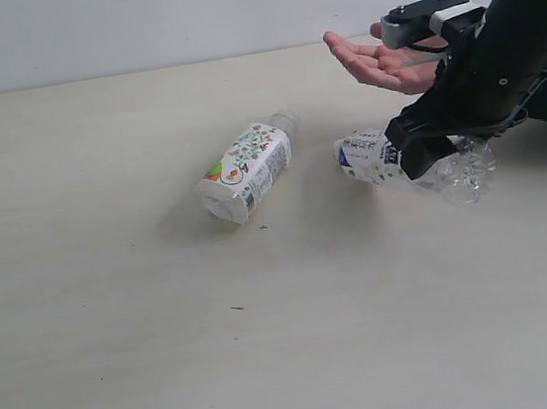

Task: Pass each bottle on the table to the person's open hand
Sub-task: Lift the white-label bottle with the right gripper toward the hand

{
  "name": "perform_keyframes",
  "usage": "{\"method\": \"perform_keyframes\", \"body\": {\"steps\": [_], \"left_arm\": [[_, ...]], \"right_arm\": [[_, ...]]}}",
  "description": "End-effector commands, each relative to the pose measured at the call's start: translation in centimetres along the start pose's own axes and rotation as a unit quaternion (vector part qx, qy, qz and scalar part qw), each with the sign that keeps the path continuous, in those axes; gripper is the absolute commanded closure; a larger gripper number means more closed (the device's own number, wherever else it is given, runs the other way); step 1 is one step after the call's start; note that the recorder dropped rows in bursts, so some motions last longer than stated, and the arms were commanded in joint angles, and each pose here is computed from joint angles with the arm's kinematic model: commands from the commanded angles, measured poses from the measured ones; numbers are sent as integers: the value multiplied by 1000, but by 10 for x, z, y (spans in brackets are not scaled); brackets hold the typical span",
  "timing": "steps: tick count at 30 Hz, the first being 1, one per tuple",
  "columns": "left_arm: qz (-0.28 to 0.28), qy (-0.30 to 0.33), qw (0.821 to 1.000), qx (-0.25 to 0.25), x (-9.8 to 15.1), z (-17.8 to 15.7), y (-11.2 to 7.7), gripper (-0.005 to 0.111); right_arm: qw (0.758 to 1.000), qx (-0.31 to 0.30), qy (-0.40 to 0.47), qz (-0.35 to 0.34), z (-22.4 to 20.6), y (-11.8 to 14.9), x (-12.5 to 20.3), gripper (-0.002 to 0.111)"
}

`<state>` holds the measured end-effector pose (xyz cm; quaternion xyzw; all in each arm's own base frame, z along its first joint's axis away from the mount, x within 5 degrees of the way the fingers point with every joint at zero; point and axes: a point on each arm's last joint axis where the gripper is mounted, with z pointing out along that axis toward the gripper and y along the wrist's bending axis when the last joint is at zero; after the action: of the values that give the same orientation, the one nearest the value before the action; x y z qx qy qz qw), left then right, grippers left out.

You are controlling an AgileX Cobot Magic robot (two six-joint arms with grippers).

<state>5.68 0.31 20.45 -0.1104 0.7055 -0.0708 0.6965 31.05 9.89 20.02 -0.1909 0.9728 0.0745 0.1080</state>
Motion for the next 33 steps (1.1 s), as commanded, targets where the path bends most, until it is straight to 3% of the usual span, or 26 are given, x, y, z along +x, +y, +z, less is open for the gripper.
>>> {"method": "perform_keyframes", "body": {"steps": [1, 19, 23, 25, 28, 30, 32, 33], "left_arm": [[-2, -3, 1000, 4, 0, 0, 0, 104], [-2, -3, 1000, 4, 0, 0, 0, 104], [-2, -3, 1000, 4, 0, 0, 0, 104], [-2, -3, 1000, 4, 0, 0, 0, 104], [-2, -3, 1000, 4, 0, 0, 0, 104], [-2, -3, 1000, 4, 0, 0, 0, 104], [-2, -3, 1000, 4, 0, 0, 0, 104], [-2, -3, 1000, 4, 0, 0, 0, 104]], "right_arm": [[1000, 1, 9, -1, 11, -3, 1, 108], [998, 0, 55, -2, 35, -7, 4, 108], [998, 0, 56, -2, 35, -6, 5, 88], [998, -1, 57, -2, 35, -6, 5, 84], [998, 0, 55, -6, 35, -7, 4, 84], [998, 3, 56, -10, 35, -7, 5, 92], [998, 6, 57, -15, 35, -8, 5, 108], [998, 6, 57, -15, 35, -8, 5, 108]]}}
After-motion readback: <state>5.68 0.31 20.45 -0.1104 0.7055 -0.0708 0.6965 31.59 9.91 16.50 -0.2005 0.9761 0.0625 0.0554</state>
